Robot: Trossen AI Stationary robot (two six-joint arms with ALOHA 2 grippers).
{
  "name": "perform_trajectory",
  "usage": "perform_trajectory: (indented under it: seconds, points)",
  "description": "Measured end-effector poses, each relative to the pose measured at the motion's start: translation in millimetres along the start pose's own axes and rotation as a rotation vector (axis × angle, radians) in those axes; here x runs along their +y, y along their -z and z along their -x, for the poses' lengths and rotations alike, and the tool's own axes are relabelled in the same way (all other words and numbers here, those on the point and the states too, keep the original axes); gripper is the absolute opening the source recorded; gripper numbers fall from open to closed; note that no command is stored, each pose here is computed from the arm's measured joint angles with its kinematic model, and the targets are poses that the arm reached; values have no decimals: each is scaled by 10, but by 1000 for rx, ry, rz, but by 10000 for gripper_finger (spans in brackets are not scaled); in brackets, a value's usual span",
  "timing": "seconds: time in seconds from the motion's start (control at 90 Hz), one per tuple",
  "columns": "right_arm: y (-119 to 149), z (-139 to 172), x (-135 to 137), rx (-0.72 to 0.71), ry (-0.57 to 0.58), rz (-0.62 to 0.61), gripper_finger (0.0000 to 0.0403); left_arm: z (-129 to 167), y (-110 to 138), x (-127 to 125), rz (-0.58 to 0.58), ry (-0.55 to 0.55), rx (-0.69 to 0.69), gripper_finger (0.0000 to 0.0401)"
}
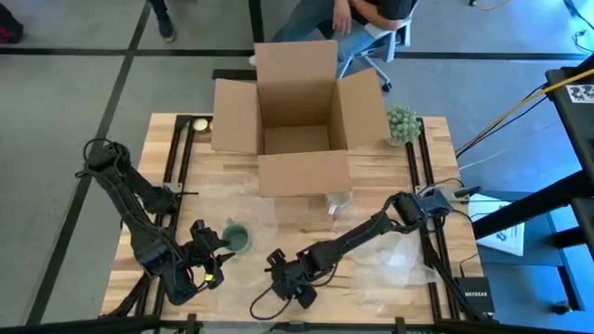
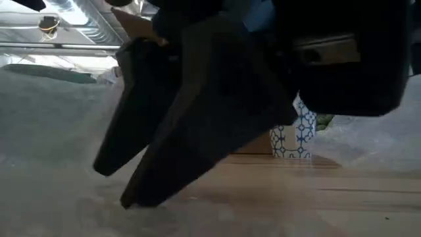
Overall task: Wrap mug
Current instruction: Wrap the green mug with bubble wrap
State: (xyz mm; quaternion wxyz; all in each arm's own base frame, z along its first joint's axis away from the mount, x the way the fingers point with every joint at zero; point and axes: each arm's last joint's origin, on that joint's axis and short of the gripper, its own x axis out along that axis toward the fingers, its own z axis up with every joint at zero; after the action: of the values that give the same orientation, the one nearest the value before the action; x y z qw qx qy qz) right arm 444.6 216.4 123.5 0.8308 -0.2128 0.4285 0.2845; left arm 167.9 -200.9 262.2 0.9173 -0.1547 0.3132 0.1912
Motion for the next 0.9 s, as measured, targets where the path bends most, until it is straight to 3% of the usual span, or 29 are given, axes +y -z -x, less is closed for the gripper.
perform_trajectory:
  seconds: [0.133, 0.367, 0.667, 0.9]
  points:
    - [8, -7, 3, 5, -10, -4, 152, -3, -2, 4, -4, -4, 1, 136]
    - [-57, 65, -13, 49, 18, 8, 11, -5, -2, 3, -7, -3, 4, 136]
    - [-559, 490, -201, -54, 137, -74, 3, -5, 1, 0, -1, 2, 15, 136]
    - [-821, 927, -465, -87, 334, -118, 1, 152, -174, -52, -26, 66, 34, 136]
